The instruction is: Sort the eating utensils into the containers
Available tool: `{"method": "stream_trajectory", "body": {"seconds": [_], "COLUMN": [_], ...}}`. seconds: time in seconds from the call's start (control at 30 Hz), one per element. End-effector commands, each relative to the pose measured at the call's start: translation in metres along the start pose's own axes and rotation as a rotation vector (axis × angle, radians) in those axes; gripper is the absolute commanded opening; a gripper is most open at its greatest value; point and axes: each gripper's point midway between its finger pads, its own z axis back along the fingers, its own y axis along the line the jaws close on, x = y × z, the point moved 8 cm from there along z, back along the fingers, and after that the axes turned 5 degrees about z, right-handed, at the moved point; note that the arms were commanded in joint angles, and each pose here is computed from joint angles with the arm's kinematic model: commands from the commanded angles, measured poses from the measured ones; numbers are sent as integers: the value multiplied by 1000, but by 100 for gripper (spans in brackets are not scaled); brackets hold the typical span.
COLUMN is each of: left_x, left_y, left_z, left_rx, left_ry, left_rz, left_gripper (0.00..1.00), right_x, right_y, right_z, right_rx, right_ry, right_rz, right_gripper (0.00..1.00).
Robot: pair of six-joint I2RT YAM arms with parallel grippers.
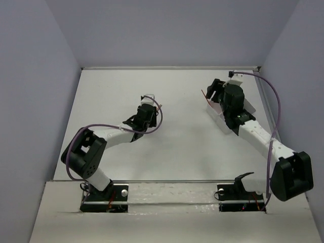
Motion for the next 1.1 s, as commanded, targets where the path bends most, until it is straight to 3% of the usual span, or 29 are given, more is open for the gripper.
{"method": "stream_trajectory", "body": {"seconds": [0.0,0.33,1.07], "left_x": [15,11,4], "left_y": [-4,-12,-6], "left_z": [-8,-26,-41], "left_rx": [11,-1,40], "left_ry": [1,60,76], "left_rz": [-17,-44,-68], "left_gripper": [37,31,29], "right_x": [-12,-25,-41], "right_y": [15,18,21], "right_z": [28,59,53], "right_rx": [113,218,244], "right_ry": [15,29,68], "right_rz": [-79,-106,-102], "right_gripper": [69,69,68]}}
